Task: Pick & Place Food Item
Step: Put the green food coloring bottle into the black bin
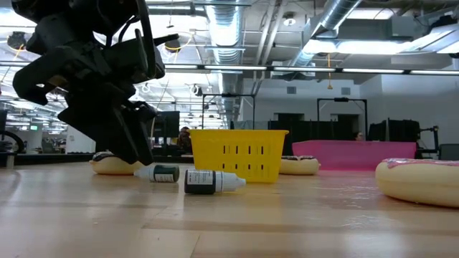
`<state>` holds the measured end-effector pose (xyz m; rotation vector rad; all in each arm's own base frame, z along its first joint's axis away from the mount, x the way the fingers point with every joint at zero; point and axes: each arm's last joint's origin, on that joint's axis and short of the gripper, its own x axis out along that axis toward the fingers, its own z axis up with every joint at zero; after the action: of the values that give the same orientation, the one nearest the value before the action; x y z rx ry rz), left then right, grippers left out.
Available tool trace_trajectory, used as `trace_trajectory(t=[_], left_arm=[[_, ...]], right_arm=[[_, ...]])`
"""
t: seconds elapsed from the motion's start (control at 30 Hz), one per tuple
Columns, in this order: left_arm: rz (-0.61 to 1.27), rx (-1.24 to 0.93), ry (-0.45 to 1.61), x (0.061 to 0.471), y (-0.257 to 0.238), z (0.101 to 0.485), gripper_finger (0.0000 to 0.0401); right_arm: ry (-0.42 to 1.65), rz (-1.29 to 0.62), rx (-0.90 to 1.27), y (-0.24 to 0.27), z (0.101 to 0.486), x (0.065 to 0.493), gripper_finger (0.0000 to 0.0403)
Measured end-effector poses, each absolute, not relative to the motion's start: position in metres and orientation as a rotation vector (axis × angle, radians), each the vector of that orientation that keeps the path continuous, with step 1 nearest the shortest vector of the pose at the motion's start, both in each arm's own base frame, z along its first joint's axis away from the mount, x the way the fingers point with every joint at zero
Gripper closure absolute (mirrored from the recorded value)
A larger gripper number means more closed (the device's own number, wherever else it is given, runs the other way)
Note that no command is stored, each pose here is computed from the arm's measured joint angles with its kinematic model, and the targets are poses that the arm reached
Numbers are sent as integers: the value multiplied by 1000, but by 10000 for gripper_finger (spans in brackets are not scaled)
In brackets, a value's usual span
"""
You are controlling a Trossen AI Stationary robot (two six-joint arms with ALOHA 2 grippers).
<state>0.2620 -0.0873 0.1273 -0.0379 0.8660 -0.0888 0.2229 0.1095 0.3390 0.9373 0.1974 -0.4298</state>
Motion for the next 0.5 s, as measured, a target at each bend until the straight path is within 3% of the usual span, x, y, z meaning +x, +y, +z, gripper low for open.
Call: trace_trajectory(t=[0.5], left_arm=[[-98,-53,884,265,-91,124,219]], right_arm=[[188,-421,942,110,340,224,207]])
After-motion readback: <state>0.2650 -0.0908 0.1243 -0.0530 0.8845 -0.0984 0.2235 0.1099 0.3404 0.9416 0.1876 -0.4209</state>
